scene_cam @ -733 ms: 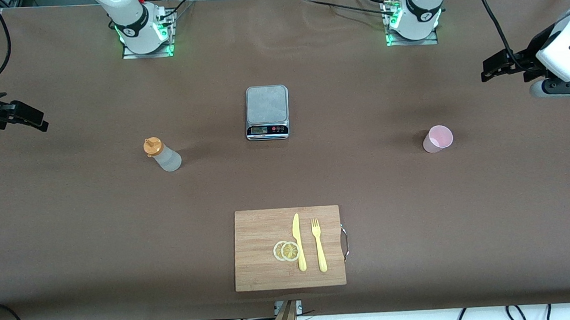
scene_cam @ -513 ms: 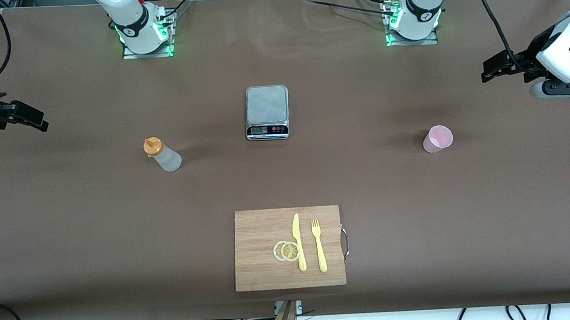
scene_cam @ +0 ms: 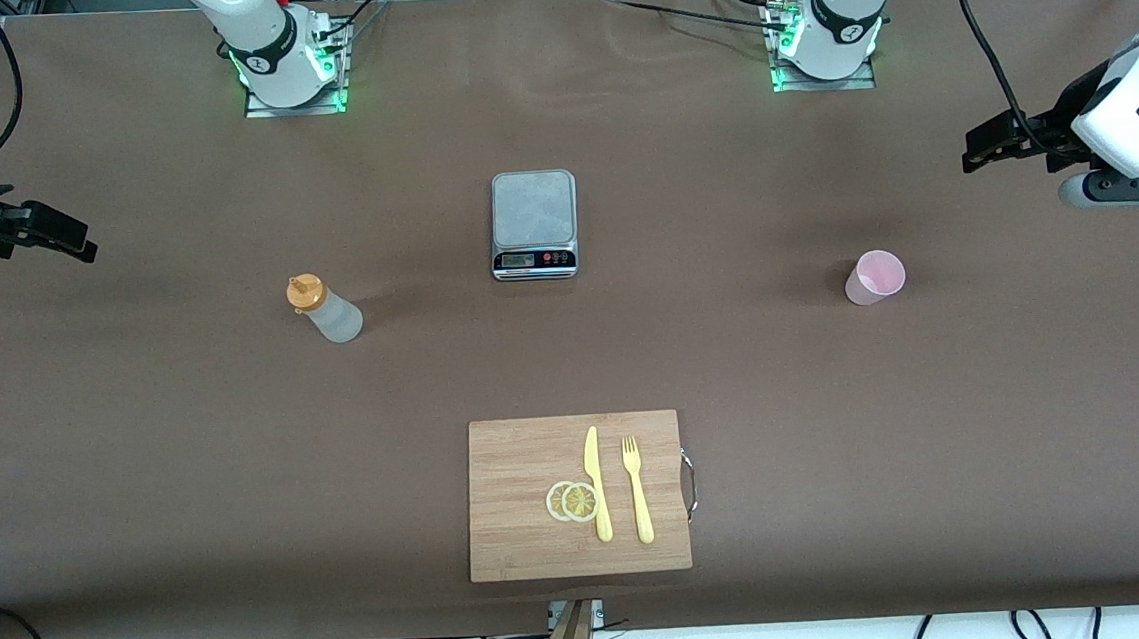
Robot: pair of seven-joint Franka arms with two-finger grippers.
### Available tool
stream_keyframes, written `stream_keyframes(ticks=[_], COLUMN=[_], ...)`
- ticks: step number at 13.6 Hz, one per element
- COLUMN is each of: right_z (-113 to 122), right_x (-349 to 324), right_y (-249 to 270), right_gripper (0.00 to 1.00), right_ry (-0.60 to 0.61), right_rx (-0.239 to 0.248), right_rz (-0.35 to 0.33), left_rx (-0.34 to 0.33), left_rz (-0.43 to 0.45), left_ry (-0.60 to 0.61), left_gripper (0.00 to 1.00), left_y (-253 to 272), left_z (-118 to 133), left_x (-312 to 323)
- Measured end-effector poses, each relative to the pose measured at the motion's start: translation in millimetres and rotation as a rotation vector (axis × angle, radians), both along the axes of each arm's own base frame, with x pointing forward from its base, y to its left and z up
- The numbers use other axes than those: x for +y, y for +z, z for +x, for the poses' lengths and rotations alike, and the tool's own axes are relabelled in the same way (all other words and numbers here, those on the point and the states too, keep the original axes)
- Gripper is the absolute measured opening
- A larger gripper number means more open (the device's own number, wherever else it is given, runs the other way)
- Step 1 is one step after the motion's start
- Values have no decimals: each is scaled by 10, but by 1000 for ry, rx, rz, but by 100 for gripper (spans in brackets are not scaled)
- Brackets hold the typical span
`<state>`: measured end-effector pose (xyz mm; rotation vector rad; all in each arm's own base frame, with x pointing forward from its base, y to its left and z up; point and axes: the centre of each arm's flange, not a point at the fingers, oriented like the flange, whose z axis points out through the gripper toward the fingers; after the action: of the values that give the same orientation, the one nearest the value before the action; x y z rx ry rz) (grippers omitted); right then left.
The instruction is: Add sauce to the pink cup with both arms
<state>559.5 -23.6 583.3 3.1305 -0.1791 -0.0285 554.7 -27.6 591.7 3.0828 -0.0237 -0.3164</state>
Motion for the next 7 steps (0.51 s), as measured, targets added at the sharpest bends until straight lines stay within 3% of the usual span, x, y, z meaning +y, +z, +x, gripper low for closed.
stream_keyframes(ticks=[7], right_z=[0], right_x=[0], right_y=[0], right_gripper=[100], right_ry=[0], right_rx=[0], right_rz=[0], left_rx=[0], left_rz=[0], left_ry=[5], left_gripper=[100], left_y=[-3], left_z=[10], left_x=[28])
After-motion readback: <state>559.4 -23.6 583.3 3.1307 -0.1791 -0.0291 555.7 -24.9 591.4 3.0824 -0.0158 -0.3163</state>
